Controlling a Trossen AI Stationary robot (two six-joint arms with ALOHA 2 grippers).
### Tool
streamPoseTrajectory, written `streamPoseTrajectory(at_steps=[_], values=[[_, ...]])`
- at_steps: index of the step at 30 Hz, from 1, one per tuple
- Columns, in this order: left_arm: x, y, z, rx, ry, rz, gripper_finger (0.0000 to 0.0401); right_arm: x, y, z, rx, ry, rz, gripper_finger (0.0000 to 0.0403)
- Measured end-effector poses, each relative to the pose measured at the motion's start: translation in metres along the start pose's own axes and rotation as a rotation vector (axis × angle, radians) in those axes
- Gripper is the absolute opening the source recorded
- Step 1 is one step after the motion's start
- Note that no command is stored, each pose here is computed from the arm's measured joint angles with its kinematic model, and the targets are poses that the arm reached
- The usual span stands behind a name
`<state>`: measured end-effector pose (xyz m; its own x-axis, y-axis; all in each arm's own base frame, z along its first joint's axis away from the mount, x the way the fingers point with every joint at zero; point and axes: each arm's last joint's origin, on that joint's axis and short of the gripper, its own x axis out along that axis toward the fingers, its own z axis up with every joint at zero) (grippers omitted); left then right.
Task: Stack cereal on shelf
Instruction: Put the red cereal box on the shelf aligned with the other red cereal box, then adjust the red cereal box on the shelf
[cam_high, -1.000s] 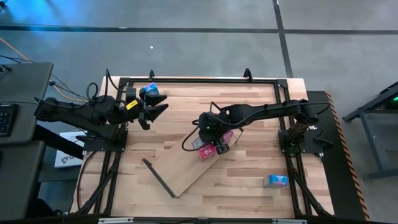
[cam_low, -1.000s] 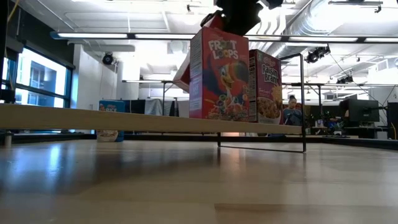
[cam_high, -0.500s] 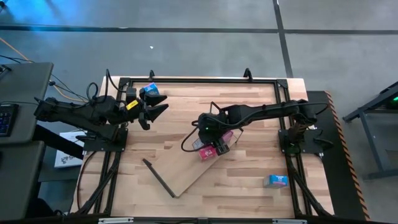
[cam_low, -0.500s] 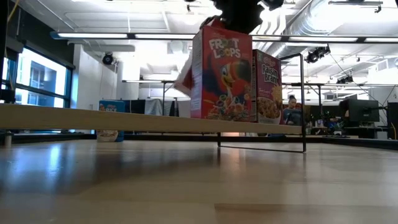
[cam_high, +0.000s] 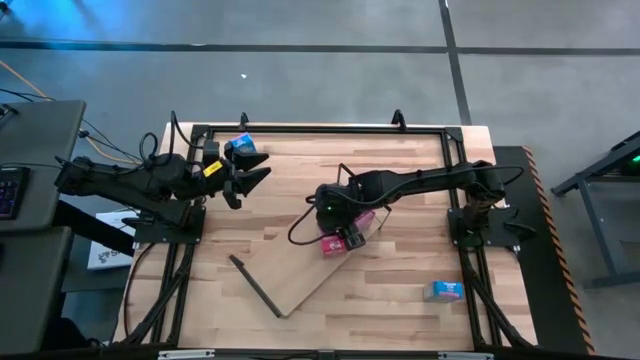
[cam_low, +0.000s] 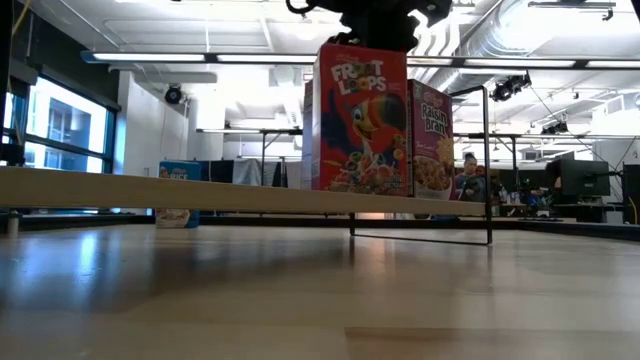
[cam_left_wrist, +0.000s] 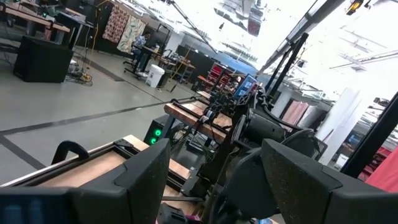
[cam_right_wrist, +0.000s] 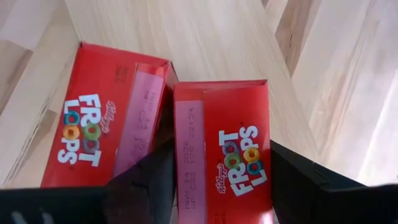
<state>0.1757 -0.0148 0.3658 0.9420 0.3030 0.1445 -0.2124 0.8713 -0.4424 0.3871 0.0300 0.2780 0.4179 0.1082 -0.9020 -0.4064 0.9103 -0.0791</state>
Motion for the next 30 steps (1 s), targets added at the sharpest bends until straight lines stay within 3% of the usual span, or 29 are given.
streamPoseTrajectory(at_steps=[7,16,26,30], values=[[0.000,0.000,0.000,0.001,0.000,0.000,0.0246,0.000,-0.001,0.001,0.018,-0.010,-0.015,0.0202],[0.000,0.000,0.000,0.001,0.000,0.000,0.0246,-0.002,-0.004,0.000,0.033,-0.005,-0.020,0.0243],[0.000,0.000,0.000,0.026,0.001,0.000,0.0246,-0.043,-0.019,0.014,0.037,-0.057,-0.066,0.0252],[0.000,0.000,0.000,0.028,0.002,0.000,0.0246,-0.067,-0.025,0.018,0.056,-0.093,-0.024,0.0252]])
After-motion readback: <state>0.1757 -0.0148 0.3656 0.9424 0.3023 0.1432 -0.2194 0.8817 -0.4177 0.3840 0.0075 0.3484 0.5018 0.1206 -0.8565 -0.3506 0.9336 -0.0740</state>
